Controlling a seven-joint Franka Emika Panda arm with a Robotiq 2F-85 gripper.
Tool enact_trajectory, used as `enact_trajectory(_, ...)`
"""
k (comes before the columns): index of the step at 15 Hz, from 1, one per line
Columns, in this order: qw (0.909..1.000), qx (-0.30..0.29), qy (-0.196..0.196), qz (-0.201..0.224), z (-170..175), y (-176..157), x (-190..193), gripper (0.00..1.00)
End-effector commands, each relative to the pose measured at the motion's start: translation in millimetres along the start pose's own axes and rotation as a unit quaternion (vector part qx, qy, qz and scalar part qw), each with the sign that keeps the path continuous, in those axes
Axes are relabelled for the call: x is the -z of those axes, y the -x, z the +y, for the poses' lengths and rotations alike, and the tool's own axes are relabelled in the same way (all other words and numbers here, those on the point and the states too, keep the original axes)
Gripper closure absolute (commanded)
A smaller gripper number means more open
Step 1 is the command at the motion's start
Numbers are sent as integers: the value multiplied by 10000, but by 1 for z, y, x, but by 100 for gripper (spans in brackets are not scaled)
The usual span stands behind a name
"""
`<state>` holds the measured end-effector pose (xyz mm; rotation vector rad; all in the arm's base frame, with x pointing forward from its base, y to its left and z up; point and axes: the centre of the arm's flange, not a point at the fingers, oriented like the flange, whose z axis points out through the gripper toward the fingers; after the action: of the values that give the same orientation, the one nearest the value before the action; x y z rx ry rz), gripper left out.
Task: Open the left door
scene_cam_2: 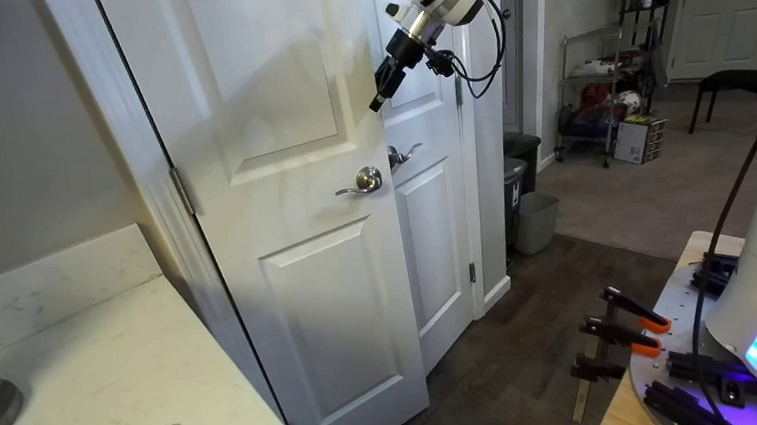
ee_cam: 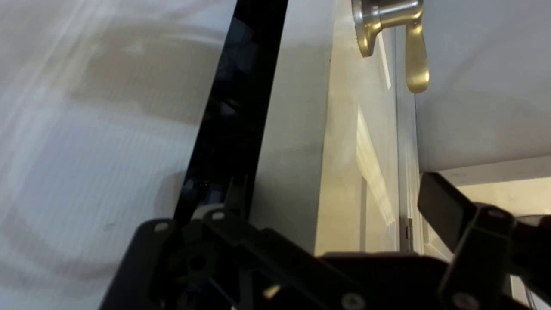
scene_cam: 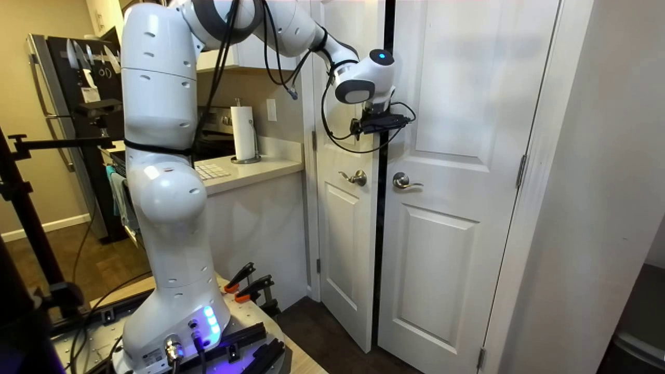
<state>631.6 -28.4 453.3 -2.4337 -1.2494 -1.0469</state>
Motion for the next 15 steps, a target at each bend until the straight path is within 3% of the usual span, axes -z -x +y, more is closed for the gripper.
enact_trajectory(1,9991,193,-388,-37,-17,-1,-4,0)
enact_trajectory(4,9980,175,-583,-191,-27,4,-7,0)
enact_trajectory(15,9978,-19,-493,-437,-41,39,19,0)
